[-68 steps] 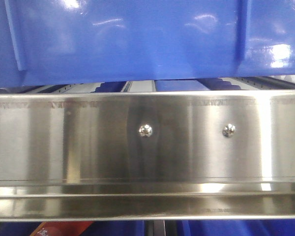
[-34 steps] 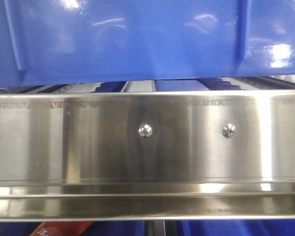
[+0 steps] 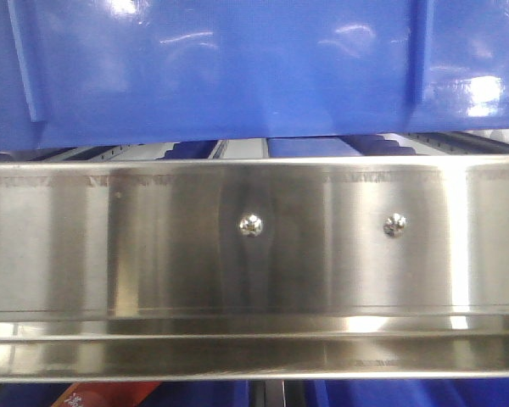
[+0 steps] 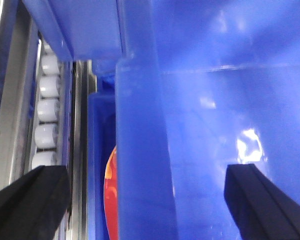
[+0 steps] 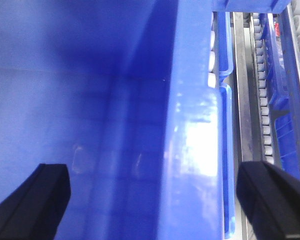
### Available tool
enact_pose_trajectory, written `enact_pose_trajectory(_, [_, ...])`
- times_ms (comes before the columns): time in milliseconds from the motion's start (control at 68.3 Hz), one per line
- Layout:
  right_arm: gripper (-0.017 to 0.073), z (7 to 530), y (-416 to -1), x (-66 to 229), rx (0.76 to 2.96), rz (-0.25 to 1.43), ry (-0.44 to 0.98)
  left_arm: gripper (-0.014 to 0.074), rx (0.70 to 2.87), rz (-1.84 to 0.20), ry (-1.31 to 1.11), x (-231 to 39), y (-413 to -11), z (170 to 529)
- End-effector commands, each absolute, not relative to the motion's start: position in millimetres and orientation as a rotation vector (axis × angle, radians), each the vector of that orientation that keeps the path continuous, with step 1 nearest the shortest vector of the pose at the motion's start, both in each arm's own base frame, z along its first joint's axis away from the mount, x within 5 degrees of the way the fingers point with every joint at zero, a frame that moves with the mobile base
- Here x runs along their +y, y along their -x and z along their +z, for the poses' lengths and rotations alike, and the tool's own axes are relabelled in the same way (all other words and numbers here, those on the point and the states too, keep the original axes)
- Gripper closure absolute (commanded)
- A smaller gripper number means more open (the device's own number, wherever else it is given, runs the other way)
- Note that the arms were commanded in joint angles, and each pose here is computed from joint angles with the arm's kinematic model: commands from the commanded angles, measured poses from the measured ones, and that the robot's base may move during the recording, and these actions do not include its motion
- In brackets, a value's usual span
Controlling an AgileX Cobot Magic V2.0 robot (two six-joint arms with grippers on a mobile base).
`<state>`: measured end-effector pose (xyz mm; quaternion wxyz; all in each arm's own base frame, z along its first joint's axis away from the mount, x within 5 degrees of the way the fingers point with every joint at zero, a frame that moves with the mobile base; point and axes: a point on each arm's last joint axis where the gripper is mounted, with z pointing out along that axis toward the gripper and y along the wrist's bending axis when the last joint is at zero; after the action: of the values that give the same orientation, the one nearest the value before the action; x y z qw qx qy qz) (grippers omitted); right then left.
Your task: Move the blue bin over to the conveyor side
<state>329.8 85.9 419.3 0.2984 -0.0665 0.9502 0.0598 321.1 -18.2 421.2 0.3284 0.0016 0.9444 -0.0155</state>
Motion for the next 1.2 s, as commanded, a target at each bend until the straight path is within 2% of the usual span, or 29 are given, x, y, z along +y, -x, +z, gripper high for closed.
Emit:
enact_pose_trajectory(0, [0.0000, 423.4, -330.2, 83.9, 2.500, 0.139, 0.172, 0.0064, 2.444, -0.054, 0.001, -17.7, -322.1, 424.5])
enact_pose_trajectory(1186, [0.0000, 419.0, -333.9, 84.4, 2.512, 0.130, 0.173, 0.0081, 2.477, -0.073, 0.002, -19.2, -327.8, 416.8])
